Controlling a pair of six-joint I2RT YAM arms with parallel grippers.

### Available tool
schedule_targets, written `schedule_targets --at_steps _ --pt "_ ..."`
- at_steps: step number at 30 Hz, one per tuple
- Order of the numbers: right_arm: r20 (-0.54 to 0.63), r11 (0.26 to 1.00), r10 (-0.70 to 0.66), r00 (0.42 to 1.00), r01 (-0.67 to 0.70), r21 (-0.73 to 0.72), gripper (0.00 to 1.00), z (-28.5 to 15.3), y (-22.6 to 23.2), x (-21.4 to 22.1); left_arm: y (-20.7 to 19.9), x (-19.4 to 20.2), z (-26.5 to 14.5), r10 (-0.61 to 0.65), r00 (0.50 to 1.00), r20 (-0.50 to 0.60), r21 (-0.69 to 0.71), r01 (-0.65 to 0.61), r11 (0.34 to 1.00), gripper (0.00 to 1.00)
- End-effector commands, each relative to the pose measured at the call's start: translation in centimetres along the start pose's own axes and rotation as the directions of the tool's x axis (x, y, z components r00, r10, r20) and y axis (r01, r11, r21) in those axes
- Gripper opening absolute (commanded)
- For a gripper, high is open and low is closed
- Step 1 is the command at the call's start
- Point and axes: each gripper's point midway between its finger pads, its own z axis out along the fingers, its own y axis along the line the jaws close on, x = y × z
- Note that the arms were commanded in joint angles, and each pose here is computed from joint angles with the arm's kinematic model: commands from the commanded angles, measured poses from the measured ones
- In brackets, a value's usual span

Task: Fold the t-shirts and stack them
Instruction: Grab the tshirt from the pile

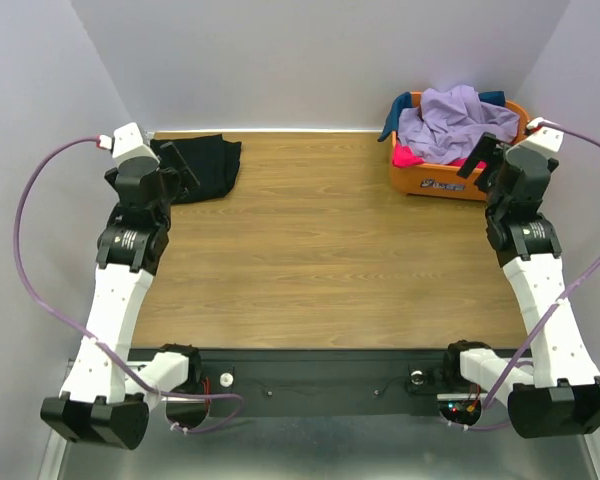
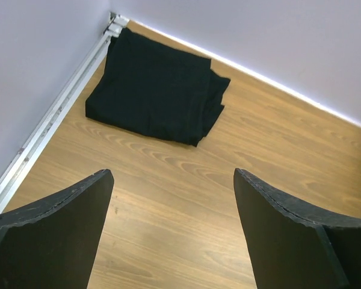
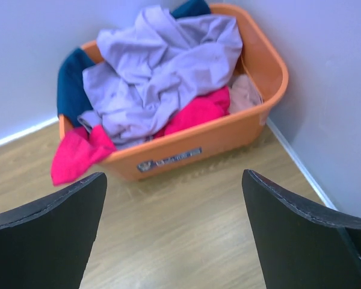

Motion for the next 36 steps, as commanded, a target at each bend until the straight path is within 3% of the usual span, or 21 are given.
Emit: schedule_targets --at_steps 1,8,14,18,24,33,36 --pt "0.112 0.999 0.021 0.993 -0.024 0.028 1.00 -0.6 -0.2 -5.0 -0.5 -3.1 0.1 0.021 0.996 0.081 -0.001 -0.021 1.000 0.93" --pt "0.118 0.998 -0.015 0.993 0.007 0.069 1.00 1.2 0.3 -6.8 -1.9 -2.3 1.2 0.029 0.997 0.065 0.064 -0.033 0.997 0.97" --pt "0.013 0.996 -0.048 0.999 0.047 0.076 1.00 7.4 2.4 -4.1 -2.9 -0.1 2.6 -0.012 1.000 -0.024 0.087 0.014 0.996 0.97" --pt "-0.002 0.997 -0.024 1.000 0.024 0.076 1.00 11.8 3.2 -4.6 -2.9 -0.6 2.9 -0.006 1.000 -0.009 0.078 0.007 0.997 0.97" --pt "-0.115 0.997 -0.009 0.993 0.018 0.077 1.00 19.5 3.4 0.3 -2.3 0.1 4.6 0.091 0.993 -0.072 0.019 -0.090 0.996 0.98" --pt "-0.206 0.995 0.013 0.978 0.007 0.098 1.00 27.8 2.5 5.9 -2.0 -0.3 3.6 -0.019 0.998 -0.062 -0.012 0.019 1.000 0.99" --pt "-0.199 0.994 0.044 0.979 -0.023 0.108 1.00 29.5 1.9 5.9 -1.6 0.1 3.4 -0.044 0.997 -0.067 -0.034 0.041 0.999 0.99"
